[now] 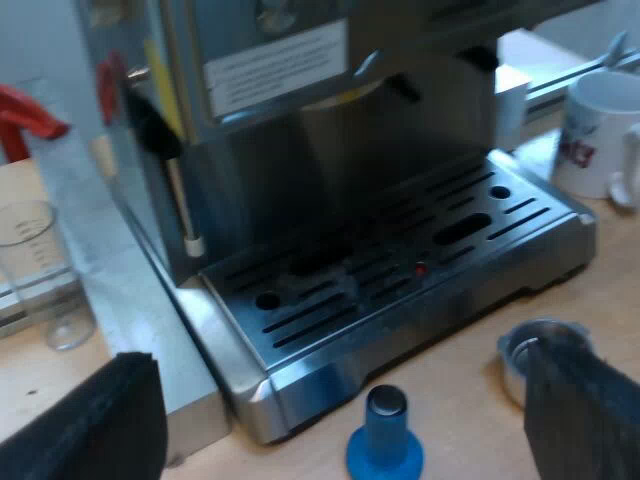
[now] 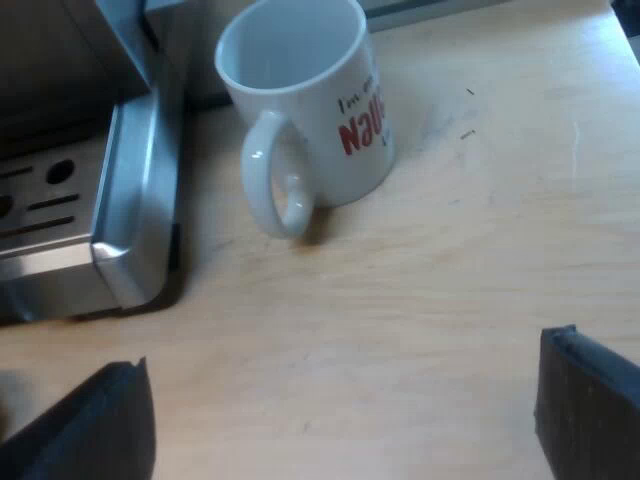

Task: Put the handle in the coffee machine

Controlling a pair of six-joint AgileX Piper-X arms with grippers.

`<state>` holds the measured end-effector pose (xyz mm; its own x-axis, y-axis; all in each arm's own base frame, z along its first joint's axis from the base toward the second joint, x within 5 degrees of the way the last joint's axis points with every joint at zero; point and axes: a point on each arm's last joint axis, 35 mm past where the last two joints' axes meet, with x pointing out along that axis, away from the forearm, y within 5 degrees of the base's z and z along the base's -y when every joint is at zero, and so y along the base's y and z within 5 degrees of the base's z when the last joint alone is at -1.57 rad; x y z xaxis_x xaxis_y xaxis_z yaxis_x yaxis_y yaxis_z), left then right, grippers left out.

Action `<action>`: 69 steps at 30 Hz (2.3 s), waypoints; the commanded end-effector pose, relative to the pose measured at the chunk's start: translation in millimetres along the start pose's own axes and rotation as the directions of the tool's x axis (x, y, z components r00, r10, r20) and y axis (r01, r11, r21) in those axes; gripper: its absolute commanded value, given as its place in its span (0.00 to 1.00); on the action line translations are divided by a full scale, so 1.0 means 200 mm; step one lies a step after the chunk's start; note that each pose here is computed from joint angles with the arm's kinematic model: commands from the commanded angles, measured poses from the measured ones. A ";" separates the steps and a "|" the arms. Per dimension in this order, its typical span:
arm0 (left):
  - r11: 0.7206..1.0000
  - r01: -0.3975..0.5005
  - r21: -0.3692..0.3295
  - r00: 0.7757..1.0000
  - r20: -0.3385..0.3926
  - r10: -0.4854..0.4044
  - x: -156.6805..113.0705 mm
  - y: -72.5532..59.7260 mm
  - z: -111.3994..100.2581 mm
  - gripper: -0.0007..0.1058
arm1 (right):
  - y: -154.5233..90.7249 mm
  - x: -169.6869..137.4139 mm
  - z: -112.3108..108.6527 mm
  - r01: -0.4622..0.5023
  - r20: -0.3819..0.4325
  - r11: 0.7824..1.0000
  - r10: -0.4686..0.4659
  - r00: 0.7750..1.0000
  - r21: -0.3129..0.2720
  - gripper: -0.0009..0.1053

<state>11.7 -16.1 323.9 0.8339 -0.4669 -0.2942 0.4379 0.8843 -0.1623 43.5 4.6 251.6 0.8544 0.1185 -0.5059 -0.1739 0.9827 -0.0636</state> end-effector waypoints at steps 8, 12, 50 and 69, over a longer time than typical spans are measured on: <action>0.965 0.252 -0.079 0.960 -0.105 -0.259 0.14 0.02 0.10 0.71 | 0.02 -0.06 0.19 -0.254 -0.146 0.967 0.249 0.957 -0.019 0.74; 0.950 0.309 -0.042 0.938 -0.151 -0.312 0.20 0.04 0.11 0.71 | 0.02 -0.06 0.28 -0.343 -0.238 0.936 0.317 0.918 -0.078 0.74; 0.691 0.723 -0.010 0.603 -0.479 -0.638 0.47 -0.13 0.04 0.71 | 0.37 0.31 0.42 -0.518 -0.647 0.842 0.314 0.695 -0.148 0.14; 0.693 0.721 -0.012 0.604 -0.480 -0.636 0.47 -0.13 0.04 0.71 | 0.50 0.64 0.29 -0.485 -0.827 0.869 0.201 0.526 -0.097 0.01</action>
<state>81.9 -81.9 305.3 0.0665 -0.8434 -0.5332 0.8980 0.2836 -0.3365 163.2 124.0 227.8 0.0115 0.1400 -0.9901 -0.6120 0.7840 0.1038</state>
